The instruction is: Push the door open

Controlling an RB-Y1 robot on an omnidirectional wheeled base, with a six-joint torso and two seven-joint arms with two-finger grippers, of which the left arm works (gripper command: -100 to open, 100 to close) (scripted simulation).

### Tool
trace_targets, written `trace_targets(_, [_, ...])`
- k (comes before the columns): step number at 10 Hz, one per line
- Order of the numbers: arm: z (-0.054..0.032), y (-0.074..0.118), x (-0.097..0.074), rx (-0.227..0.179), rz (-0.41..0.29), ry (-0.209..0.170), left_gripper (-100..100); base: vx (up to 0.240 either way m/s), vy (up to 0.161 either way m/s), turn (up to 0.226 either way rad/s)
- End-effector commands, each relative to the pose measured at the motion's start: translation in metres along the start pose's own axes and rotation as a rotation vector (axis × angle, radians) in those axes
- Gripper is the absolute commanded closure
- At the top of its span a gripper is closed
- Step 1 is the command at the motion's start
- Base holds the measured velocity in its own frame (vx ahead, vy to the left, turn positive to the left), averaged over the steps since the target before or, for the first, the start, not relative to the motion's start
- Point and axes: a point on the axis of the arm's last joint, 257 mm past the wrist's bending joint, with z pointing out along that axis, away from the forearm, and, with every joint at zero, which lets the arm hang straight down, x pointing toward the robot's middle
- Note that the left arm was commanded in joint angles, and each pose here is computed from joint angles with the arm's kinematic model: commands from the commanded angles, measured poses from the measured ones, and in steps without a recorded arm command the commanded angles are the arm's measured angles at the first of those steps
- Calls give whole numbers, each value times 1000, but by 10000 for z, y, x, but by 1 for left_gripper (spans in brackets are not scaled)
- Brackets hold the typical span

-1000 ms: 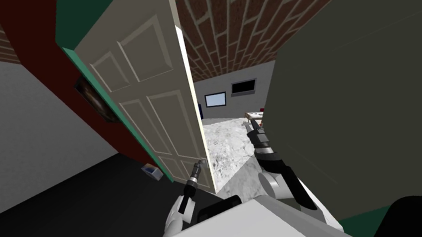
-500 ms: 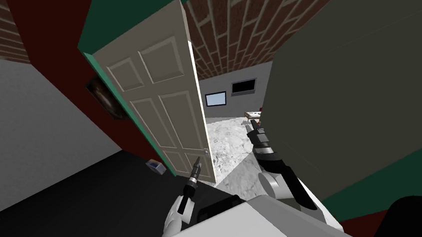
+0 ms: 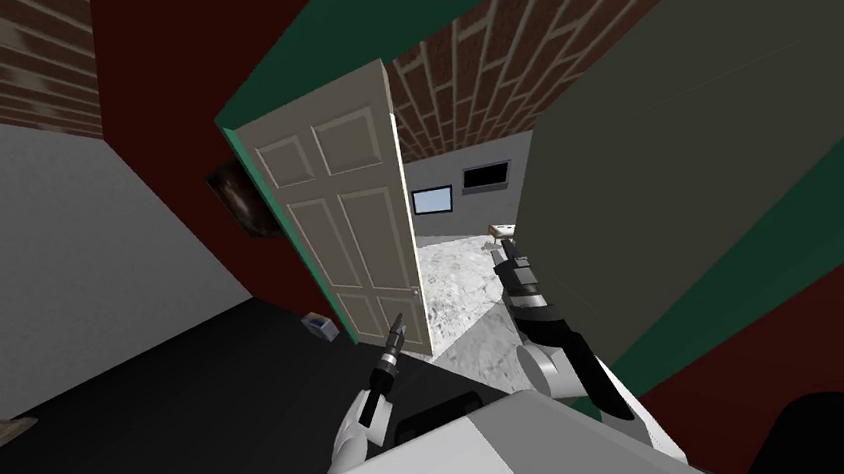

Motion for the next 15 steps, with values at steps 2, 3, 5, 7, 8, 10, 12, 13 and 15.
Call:
trace_targets(2, [-31, 11, -93, -3, 16, -8, -100, 113, -49, -28])
trace_targets(3, [-41, 13, -119, -3, 21, -11, -100, 168, -74, -17])
trace_targets(5, [-51, 13, -148, -2, 26, -18, -100, 202, -108, -26])
trace_targets(7, [-48, 6, -133, 2, 23, -22, -100, 194, -83, -30])
trace_targets(8, [-41, 1, -112, 5, 19, -24, -100, 177, -70, -22])
trace_targets(10, [-16, -17, -33, 13, 5, -26, -100, 160, -75, -26])
trace_targets(12, [-21, -16, -59, 11, 9, -26, 100, 23, -13, 3])
trace_targets(13, [-21, -16, -59, 11, 9, -26, 100, -23, 11, -15])
trace_targets(15, [-21, -16, -59, 11, 9, -26, 100, -9, 7, -2])
